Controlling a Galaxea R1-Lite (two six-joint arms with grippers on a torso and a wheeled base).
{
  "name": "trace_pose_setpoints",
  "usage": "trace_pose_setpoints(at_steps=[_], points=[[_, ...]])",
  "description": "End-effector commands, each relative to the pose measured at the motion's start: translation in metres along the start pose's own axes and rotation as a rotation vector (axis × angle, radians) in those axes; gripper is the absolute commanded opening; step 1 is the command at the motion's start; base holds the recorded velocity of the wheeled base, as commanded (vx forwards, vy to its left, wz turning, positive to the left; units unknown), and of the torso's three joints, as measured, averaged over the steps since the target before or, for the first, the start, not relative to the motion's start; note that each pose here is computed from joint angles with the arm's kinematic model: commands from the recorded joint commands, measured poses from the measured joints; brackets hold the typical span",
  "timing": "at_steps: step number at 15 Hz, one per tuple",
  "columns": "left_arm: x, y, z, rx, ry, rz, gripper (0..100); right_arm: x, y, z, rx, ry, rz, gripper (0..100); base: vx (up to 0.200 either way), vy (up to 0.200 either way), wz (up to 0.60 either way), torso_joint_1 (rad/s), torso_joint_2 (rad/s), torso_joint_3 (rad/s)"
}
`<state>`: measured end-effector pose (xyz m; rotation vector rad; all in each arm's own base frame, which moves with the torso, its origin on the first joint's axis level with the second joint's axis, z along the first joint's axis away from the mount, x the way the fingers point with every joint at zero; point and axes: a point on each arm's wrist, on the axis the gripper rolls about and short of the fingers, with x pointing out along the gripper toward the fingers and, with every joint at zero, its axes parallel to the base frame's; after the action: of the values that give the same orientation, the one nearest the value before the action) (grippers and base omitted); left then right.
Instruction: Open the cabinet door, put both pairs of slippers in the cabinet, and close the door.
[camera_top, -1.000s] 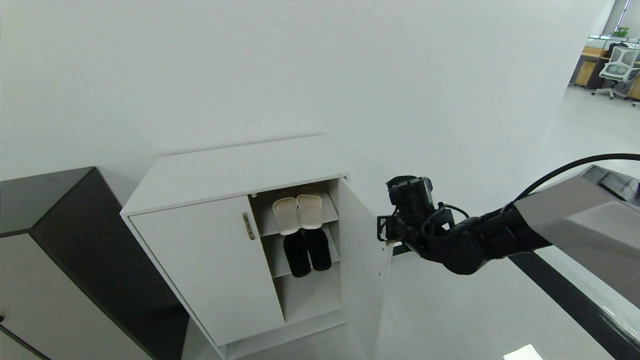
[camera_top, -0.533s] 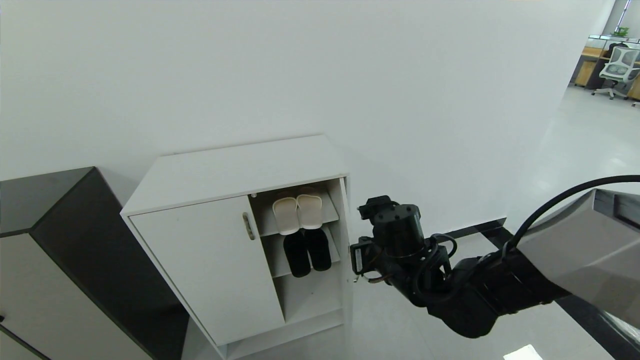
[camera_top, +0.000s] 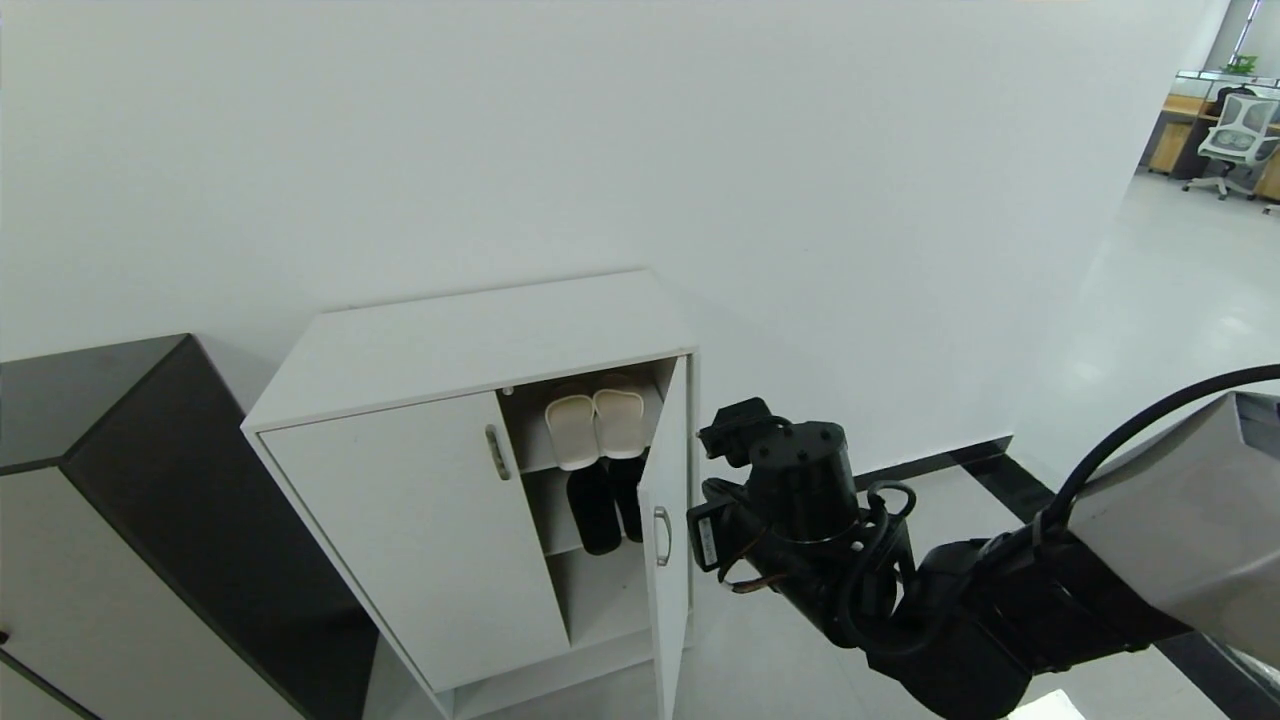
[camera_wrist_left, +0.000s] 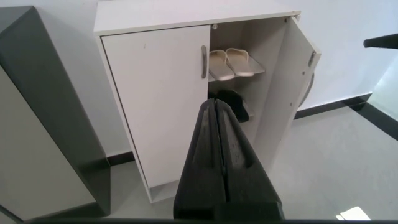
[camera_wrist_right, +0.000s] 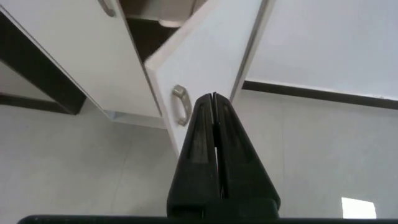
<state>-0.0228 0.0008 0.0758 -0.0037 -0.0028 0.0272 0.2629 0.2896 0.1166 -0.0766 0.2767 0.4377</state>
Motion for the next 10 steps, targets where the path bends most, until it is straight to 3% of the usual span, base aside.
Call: trace_pose_setpoints(at_steps=[1,6,10], points=[[0.0,0.0,0.0,-0.001,0.0,0.002,0,0.0,-0.001,0.002,0.002,-0.004,-0.003,0,0.0,0.0,0.6,0.002,-0.01,0.007],[0.0,0.0,0.0,-0.001,0.001,0.0,0,0.0,-0.005,-0.001,-0.005,0.007,-0.012,0,0.0,0.0,0.6,0.005,0.01,0.003],[0.0,0.0,0.0,-0.001,0.0,0.002,0,-0.002,-0.013,-0.002,-0.031,-0.017,-0.023,0,0.0,0.0,0.0,0.0,0.0,0.0]])
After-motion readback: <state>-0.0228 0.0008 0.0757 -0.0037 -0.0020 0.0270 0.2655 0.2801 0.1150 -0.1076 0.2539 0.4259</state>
